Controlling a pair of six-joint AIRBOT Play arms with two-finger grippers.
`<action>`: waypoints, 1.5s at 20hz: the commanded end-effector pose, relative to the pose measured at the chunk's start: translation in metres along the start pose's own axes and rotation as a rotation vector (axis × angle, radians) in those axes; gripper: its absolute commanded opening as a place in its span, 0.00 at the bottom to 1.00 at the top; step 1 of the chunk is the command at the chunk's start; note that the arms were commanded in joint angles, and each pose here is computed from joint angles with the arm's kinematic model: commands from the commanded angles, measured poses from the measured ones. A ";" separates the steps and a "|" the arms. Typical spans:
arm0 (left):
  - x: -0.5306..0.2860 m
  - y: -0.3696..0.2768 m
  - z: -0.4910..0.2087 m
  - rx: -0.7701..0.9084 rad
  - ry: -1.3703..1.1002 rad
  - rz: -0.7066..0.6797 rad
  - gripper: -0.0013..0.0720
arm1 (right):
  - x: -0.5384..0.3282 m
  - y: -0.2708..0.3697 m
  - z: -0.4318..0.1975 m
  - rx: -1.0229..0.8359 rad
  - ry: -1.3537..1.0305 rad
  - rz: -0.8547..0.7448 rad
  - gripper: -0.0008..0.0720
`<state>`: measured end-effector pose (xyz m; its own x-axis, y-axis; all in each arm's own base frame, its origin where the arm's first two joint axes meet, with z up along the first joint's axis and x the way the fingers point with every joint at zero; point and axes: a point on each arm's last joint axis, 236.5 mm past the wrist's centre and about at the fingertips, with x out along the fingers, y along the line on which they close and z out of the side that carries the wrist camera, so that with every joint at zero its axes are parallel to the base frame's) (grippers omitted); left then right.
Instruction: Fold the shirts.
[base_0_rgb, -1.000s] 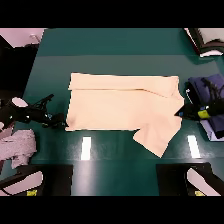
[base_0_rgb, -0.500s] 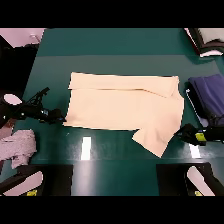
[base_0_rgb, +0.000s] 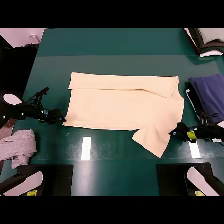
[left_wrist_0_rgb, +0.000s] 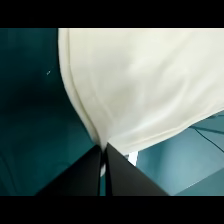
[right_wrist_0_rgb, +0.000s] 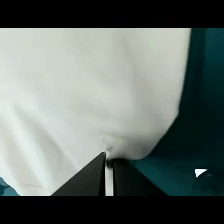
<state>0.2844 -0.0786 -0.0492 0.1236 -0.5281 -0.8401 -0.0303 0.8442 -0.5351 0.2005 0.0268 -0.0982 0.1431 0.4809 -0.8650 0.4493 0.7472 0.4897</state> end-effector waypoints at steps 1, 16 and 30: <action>-0.001 0.002 -0.001 0.004 0.003 0.008 0.05 | -0.002 0.002 0.009 -0.056 -0.060 -0.028 0.04; -0.060 -0.019 -0.081 0.095 0.136 0.089 0.05 | -0.129 0.019 -0.021 -0.308 -0.233 -0.261 0.04; -0.073 -0.027 0.069 0.072 -0.260 0.070 0.05 | -0.100 0.105 0.088 -0.396 -0.221 -0.083 0.04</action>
<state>0.3138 -0.0575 0.0314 0.3169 -0.4266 -0.8471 0.0411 0.8985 -0.4371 0.2780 0.0066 0.0250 0.3143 0.3226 -0.8928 0.1583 0.9095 0.3843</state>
